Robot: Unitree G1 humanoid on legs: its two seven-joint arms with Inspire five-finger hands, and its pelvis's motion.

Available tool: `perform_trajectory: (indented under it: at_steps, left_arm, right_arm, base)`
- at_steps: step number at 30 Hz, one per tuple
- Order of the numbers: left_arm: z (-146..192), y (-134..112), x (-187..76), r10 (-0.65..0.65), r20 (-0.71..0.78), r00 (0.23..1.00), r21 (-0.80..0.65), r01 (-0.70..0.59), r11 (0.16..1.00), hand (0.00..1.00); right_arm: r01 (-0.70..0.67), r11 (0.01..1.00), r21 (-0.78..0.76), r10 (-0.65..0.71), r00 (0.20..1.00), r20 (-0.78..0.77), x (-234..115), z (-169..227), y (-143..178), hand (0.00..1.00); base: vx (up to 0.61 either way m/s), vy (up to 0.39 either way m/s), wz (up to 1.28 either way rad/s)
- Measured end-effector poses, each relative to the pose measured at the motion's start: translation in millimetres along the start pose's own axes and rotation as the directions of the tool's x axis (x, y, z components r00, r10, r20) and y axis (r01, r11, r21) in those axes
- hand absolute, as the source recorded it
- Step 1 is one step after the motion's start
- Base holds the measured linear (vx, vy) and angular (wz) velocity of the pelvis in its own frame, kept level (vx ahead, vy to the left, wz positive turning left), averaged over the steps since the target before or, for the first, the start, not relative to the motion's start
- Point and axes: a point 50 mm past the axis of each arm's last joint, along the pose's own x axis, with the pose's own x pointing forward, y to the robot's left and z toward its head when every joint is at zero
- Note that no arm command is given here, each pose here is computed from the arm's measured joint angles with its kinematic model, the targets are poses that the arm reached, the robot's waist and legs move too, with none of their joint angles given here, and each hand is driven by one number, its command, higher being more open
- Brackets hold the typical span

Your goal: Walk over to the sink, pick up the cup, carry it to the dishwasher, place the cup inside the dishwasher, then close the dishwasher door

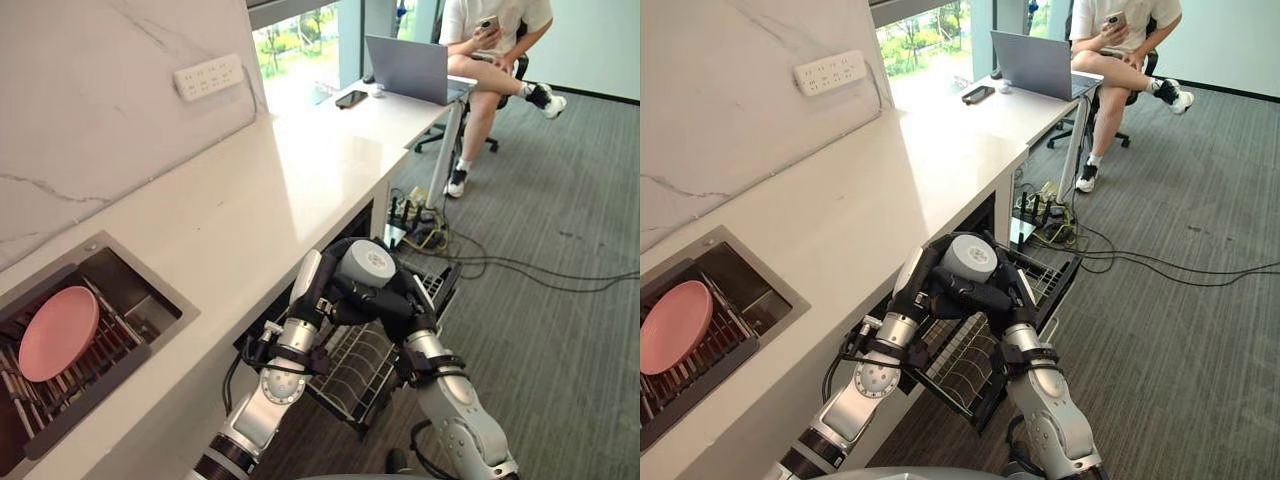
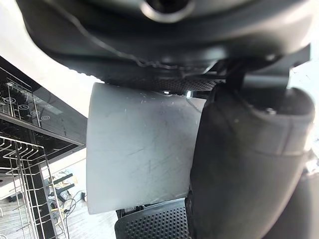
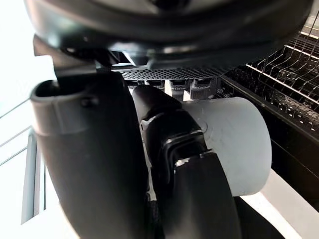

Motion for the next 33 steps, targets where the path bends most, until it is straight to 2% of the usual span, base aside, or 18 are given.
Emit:
perform_trajectory:
  at_steps: [4, 19, 20, 29, 33]
  left_arm:
    - [1.2, -3.5, 0.0, -0.008, 0.002, 1.0, -0.004, 0.008, 1.0, 0.0]
    - [1.4, -4.2, 1.8, 0.0, 0.004, 1.0, -0.004, 0.0, 1.0, 0.0]
    - [0.5, -5.1, 2.5, -0.004, 0.002, 1.0, -0.003, 0.004, 1.0, 1.0]
    - [-2.1, -13.9, 0.4, -0.033, -0.011, 0.999, -0.015, 0.033, 0.999, 1.0]
    - [-4.1, -29.9, -7.5, -0.132, -0.016, 0.991, -0.019, 0.131, 0.991, 1.0]
  right_arm:
    - [0.058, 0.998, -0.026, -0.058, 0.998, 0.012, 1.4, -0.3, -2.8, 0.0]
    - [0.105, 0.995, -0.002, -0.104, 0.994, 0.035, 1.9, -0.2, 1.8, 0.0]
    - [0.113, 0.994, 0.002, -0.113, 0.993, 0.033, 1.8, -0.6, 1.3, 0.0]
    - [0.215, 0.976, 0.03, -0.216, 0.974, 0.061, 1.2, 0.6, -1.3, 0.0]
    - [0.354, 0.932, 0.072, -0.36, 0.927, 0.105, 10.1, 6.3, -12.0, 0.0]
  base:
    - [-0.01, 0.014, 0.12]
    - [0.0, 0.004, 0.01]
    - [-0.01, 0.006, 0.04]
    - [0.0, 0.007, 0.03]
    - [0.0, 0.005, 0.02]
